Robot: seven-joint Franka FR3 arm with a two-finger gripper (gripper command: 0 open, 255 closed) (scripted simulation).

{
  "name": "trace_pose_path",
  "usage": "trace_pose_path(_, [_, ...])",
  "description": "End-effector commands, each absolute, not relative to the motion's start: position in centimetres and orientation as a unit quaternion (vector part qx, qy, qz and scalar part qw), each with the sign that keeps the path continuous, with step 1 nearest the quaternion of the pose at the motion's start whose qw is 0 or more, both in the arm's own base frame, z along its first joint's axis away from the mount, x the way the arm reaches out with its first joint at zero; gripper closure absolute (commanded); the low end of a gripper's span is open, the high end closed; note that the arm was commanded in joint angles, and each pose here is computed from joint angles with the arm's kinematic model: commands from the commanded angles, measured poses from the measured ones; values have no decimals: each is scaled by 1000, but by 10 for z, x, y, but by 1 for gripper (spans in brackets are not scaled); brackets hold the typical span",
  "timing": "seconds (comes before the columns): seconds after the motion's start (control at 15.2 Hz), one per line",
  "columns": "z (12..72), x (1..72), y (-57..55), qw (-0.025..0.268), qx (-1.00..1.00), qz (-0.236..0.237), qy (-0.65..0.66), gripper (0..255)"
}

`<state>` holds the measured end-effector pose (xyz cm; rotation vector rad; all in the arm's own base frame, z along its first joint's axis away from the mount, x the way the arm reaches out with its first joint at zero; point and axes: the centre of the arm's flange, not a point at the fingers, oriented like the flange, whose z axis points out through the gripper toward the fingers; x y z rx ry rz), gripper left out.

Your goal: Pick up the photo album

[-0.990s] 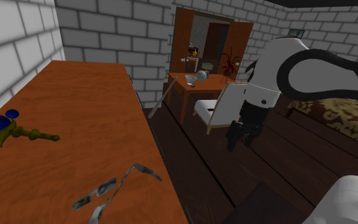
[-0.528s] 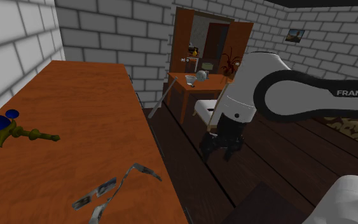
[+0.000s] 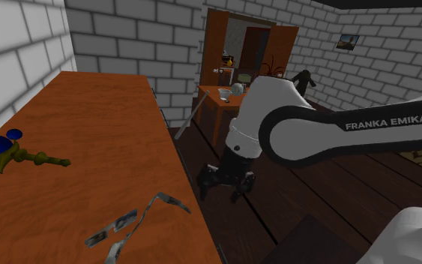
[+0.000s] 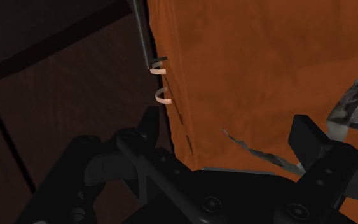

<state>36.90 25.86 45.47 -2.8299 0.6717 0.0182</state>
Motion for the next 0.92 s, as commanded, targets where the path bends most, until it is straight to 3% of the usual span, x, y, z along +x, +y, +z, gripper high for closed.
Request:
trace_pose_path(0.0, [447,381,279,124,-960,3,252,0])
trace_pose_path(0.86, [401,476,395,167,-909,-16,381,0])
